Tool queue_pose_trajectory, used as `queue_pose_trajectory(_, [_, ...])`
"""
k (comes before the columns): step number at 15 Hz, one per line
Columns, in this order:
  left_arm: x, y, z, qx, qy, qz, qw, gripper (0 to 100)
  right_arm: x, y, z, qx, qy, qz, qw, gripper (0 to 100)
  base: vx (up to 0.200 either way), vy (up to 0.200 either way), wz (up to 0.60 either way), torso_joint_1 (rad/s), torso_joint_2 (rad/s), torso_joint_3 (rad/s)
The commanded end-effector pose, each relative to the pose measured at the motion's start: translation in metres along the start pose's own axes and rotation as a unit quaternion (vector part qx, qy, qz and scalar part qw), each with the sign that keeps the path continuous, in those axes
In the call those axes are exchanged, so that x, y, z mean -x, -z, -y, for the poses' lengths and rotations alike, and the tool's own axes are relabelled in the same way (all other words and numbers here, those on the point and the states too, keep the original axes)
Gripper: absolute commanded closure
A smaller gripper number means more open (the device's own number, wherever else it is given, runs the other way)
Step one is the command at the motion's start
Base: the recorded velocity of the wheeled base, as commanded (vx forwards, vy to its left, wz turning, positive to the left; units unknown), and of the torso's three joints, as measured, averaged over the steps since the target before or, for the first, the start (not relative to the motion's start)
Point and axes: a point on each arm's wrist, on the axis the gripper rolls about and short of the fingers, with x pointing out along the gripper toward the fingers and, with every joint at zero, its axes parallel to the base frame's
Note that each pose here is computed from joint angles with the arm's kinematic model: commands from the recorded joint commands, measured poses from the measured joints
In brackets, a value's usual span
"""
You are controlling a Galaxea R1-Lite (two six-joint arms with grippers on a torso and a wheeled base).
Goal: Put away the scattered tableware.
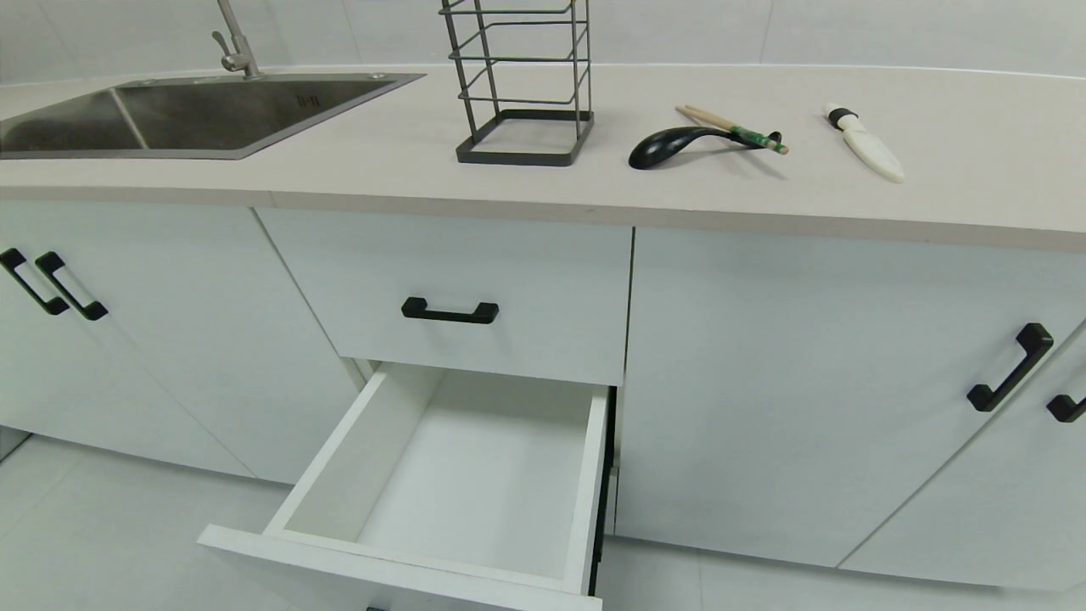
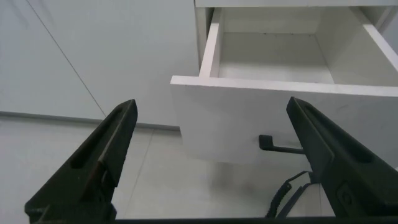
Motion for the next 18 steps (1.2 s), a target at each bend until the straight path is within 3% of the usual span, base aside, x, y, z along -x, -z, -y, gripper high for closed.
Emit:
queue_pose_trajectory(1, [0.0001, 0.0002, 0.0, 0.0, -0.001, 0.001, 1.0, 0, -0.0001, 0.0001, 0.0, 0.0, 0.0, -0.001, 1.0, 100, 0.0, 0.0, 0.0, 0.0, 0.0, 0.0])
queue_pose_trajectory(4, [0.0001, 0.0002, 0.0, 0.004, -0.002, 0.001, 1.0, 0, -0.0001, 0.0001, 0.0, 0.001, 0.0, -0.001, 1.0, 100, 0.0, 0.0, 0.0, 0.0, 0.0, 0.0])
queue_pose_trajectory(7, [0.0001, 0.0002, -0.0002, 0.038, -0.005, 0.001, 0.9993, 0, -0.0001, 0.0001, 0.0, 0.0, 0.0, -0.001, 1.0, 100, 0.0, 0.0, 0.4, 0.006, 0.0, 0.002])
queue_pose_trajectory(15, [0.0001, 0.0002, -0.0002, 0.038, -0.005, 0.001, 0.9993, 0, -0.0001, 0.0001, 0.0, 0.002, 0.0, -0.001, 1.0, 100, 0.0, 0.0, 0.0, 0.0, 0.0, 0.0])
queue_pose_trajectory(18, [0.0001, 0.0002, -0.0002, 0.038, -0.005, 0.001, 0.9993, 0, -0.0001, 0.0001, 0.0, 0.001, 0.0, -0.001, 1.0, 100, 0.0, 0.0, 0.6, 0.005, 0.0, 0.002])
